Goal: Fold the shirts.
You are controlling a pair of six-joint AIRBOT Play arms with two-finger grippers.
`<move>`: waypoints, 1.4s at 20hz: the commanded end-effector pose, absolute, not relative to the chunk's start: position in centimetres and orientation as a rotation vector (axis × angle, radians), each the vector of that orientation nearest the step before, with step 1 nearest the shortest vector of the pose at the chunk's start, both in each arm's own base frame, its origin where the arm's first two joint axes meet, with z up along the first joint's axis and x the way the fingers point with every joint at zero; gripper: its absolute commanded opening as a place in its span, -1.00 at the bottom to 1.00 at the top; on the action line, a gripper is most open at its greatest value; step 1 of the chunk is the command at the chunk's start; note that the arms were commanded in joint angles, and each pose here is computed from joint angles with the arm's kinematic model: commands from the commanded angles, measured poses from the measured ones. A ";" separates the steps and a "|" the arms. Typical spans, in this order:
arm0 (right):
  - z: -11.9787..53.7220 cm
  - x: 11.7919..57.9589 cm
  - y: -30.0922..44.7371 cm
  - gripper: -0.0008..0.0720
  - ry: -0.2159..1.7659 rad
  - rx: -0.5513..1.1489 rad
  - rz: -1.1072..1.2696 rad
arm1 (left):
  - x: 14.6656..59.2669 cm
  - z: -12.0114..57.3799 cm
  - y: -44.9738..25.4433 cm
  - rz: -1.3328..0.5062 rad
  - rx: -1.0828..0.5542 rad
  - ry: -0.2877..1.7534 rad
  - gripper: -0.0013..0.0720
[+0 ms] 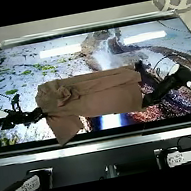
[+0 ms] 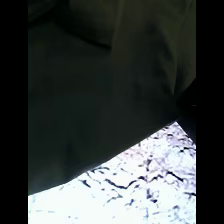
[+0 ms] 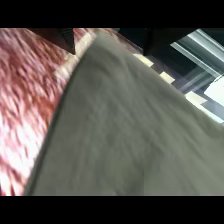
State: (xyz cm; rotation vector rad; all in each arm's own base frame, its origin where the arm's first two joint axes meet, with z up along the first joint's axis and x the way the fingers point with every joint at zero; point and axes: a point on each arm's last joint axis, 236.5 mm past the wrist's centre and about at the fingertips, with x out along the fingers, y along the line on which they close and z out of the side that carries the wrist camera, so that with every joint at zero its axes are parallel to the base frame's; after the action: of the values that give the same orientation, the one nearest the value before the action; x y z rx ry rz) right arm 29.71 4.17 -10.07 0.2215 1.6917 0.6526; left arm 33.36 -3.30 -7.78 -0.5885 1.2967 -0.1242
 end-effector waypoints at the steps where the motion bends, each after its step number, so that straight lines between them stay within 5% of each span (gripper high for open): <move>1: -11.3 30.5 7.0 0.24 1.680 0.191 0.653 | 33.9 -6.5 -3.4 -0.152 -0.573 1.285 -0.90; 3: -11.2 30.0 7.9 -0.06 1.696 0.173 0.680 | 34.4 -5.2 -3.7 -0.195 -0.545 1.279 -0.90; 5: -10.7 30.0 8.1 -0.91 1.702 0.175 0.693 | 34.9 -3.2 -4.0 -0.243 -0.525 1.279 -0.90; 8: -5.8 32.9 7.4 -0.93 1.581 0.038 0.758 | 37.8 4.9 -3.9 -0.323 -0.390 1.100 -0.91; 11: 8.1 40.3 3.5 -0.93 1.181 -0.281 0.567 | 40.0 23.5 -3.0 -0.289 -0.266 0.636 -0.91; 14: 31.6 40.4 -1.7 -0.93 0.606 -0.562 0.186 | 32.3 45.3 -4.1 -0.262 -0.209 0.087 -0.90; 17: 51.8 28.9 -2.4 -0.93 0.019 -0.650 -0.083 | 20.2 58.1 -5.6 -0.252 -0.126 -0.348 -0.90; 21: 54.5 21.0 -1.6 -0.93 -0.083 -0.649 -0.112 | 13.7 60.3 -6.8 -0.255 -0.089 -0.476 -0.91; 28: 46.3 25.7 -2.0 -0.93 0.250 -0.588 -0.005 | 19.7 54.3 -6.2 -0.254 -0.149 -0.182 -0.90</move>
State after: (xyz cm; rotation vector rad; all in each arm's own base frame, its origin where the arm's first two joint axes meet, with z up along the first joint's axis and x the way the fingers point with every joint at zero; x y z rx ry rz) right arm 24.39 -1.83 50.02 -0.6190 0.0959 -0.0485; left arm 17.58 -6.70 57.10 -0.1380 -0.3118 -0.2731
